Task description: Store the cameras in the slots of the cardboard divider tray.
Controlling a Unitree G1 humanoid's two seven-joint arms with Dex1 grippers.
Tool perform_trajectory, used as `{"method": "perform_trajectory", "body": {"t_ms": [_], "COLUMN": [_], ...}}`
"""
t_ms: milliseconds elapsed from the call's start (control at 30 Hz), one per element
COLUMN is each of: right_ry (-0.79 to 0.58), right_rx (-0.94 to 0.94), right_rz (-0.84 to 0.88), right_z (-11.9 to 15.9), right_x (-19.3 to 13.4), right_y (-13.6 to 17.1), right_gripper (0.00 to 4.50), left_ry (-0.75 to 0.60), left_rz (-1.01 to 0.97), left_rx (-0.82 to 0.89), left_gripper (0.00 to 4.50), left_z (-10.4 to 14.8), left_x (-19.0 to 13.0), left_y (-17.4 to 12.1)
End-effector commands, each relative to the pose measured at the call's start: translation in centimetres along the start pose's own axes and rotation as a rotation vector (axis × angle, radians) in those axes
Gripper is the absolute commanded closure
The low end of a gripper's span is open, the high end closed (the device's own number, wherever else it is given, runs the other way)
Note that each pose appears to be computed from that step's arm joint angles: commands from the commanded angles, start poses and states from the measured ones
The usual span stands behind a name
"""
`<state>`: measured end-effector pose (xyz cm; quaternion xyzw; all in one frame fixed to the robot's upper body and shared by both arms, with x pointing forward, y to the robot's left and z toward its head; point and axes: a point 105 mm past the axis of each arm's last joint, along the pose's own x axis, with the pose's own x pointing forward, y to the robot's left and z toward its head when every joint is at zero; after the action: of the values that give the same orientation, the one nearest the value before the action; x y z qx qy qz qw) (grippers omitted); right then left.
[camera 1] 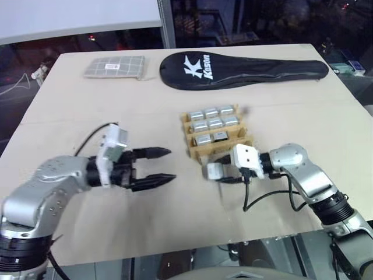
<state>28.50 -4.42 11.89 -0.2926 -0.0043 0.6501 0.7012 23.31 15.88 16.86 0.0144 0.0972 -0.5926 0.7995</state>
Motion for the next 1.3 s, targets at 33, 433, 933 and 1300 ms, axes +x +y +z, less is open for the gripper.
{"method": "perform_trajectory", "body": {"t_ms": [33, 433, 933, 1300], "right_ry": [-0.082, -0.208, -0.238, -0.229], "right_rx": [-0.296, -0.799, -0.841, -0.841], "right_rz": [-0.157, -0.279, -0.239, -0.237], "right_z": [3.6, 7.1, 6.9, 6.9], "right_x": [-0.4, 0.7, 1.6, 1.6], "right_y": [-1.9, -1.9, -1.0, -1.1], "right_gripper": [2.61, 2.61, 2.61, 2.61], "left_ry": [-0.056, -0.19, -0.207, -0.189], "left_rz": [0.015, 0.036, 0.027, -0.003], "left_rx": [-0.015, -0.128, -0.141, -0.147], "left_gripper": [0.57, 0.57, 0.57, 3.77], "left_z": [0.7, 1.1, 1.4, 0.8], "left_x": [1.4, 3.5, 3.5, 4.3], "left_y": [0.2, 1.2, 1.9, 1.2]}}
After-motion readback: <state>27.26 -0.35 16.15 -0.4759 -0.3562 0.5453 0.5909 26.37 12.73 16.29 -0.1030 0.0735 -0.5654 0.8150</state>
